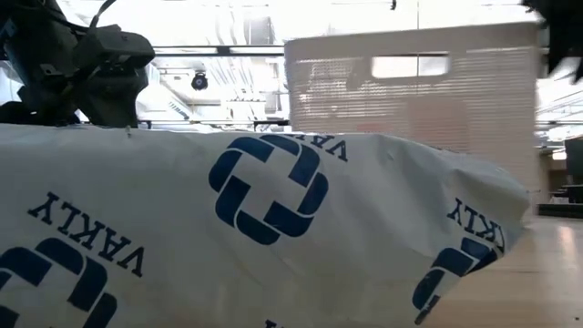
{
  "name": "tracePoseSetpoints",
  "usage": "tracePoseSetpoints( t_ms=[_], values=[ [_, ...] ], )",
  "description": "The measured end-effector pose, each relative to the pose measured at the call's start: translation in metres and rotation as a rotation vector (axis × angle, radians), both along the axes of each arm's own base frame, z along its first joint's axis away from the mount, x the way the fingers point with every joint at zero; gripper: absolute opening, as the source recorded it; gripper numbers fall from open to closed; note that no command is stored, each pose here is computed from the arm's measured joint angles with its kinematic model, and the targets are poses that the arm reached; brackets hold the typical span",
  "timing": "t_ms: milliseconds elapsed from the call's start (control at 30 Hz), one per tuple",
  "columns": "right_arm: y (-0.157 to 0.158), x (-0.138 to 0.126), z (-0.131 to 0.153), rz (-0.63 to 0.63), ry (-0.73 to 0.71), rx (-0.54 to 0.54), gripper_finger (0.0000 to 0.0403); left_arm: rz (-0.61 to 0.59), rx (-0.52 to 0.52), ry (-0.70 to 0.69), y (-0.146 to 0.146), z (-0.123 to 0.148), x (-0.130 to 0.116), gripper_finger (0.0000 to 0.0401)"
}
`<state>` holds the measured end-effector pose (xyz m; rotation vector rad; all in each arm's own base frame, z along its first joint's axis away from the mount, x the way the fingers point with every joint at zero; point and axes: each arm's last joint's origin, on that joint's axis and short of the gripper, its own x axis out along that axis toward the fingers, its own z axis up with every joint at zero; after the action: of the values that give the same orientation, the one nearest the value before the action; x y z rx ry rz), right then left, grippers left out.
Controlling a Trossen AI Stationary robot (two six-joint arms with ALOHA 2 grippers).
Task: Pick & place medical supplies in basket/bin
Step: Adjust the white bin, then put the white pill bottle into the white bin
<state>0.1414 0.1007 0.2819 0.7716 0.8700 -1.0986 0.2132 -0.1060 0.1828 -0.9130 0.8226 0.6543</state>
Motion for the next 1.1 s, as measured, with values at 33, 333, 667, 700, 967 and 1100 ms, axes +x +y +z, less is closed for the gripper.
tracePoseSetpoints(
  t_ms=[33,333,667,700,967,1100],
  values=[
    [-0.004,0.0,0.002,-0.006,-0.037,-0.033,0.0191,0.0,0.0,0.0,0.0,0.0,0.0,0.0281],
    [-0.009,-0.001,0.024,0.061,-0.062,0.048,0.0191,-0.002,-0.001,-0.001,0.0,0.0,0.0,0.0281],
    [0.043,0.047,0.01,0.233,-0.303,0.585,0.0192,-0.23,0.089,-0.1,-0.007,0.007,0.011,0.0281],
    [0.048,0.055,0.004,0.238,-0.349,0.588,0.0192,-0.262,0.106,-0.116,-0.007,0.008,0.012,0.0281],
    [0.077,0.111,-0.067,0.061,-0.46,0.459,0.0192,-0.492,0.191,-0.105,-0.018,0.009,0.008,0.0281],
    [0.092,0.14,-0.089,0.003,-0.454,0.385,0.0192,-0.552,0.196,-0.05,-0.025,0.006,-0.001,0.0281]
  ],
)
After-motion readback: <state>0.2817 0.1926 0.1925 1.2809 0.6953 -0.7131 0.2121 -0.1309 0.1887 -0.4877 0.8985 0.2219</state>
